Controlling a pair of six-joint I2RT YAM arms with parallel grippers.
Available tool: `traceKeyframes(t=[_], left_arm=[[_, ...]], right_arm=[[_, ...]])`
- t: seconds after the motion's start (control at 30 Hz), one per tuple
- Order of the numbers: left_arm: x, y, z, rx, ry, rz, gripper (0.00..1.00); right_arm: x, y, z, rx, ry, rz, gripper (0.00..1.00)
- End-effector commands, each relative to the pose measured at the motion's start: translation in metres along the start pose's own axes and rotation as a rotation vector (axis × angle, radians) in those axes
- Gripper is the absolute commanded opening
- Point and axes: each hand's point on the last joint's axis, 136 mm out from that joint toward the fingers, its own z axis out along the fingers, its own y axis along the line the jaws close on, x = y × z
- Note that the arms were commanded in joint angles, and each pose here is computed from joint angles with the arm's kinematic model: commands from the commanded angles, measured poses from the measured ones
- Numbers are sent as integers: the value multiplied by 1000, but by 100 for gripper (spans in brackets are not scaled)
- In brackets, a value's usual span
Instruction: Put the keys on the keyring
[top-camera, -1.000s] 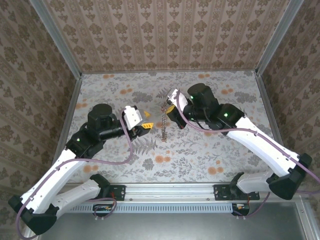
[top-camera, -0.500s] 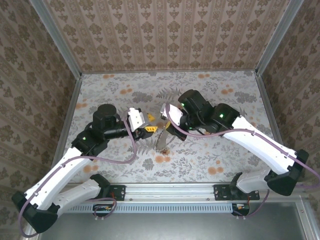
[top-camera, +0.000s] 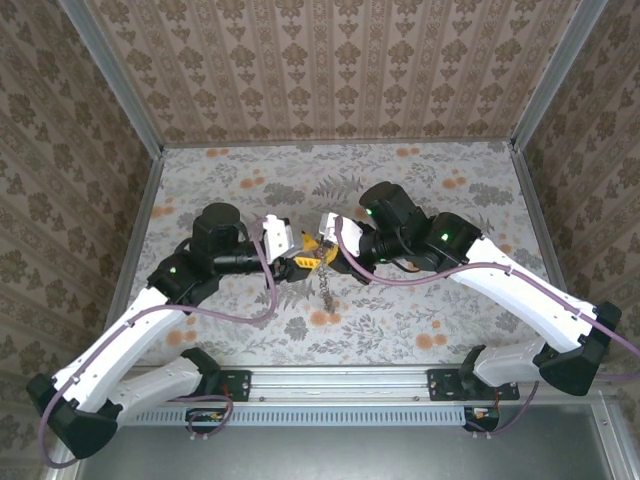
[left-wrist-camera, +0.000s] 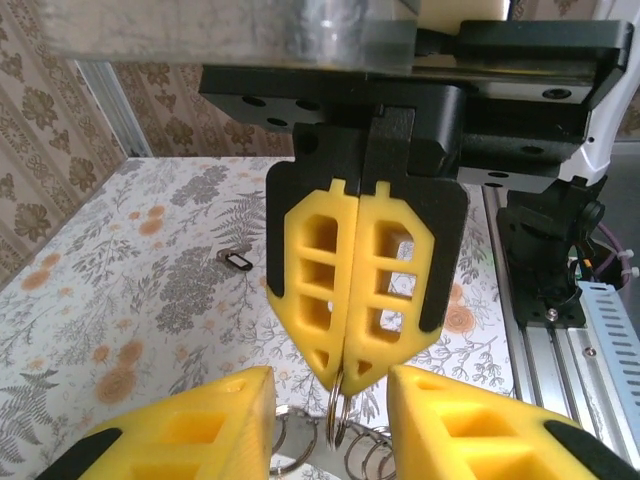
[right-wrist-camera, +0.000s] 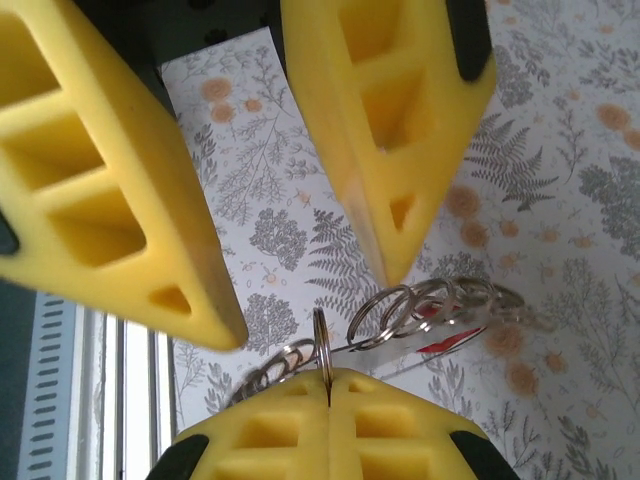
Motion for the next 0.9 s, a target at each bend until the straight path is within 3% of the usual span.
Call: traceKeyframes(t=[0.0,0.53,0.87], left_arm=[[-2,1,2,8,21,2,35],[17,4,16,-15,138,5,26],[25,2,16,-23,179,6,26]], right_arm=[[-19,6,-8,-16,-86,-64,0],[-21,4,-15,38,-127,-96,0],[-22,8,-16,40,-152,-113,0]])
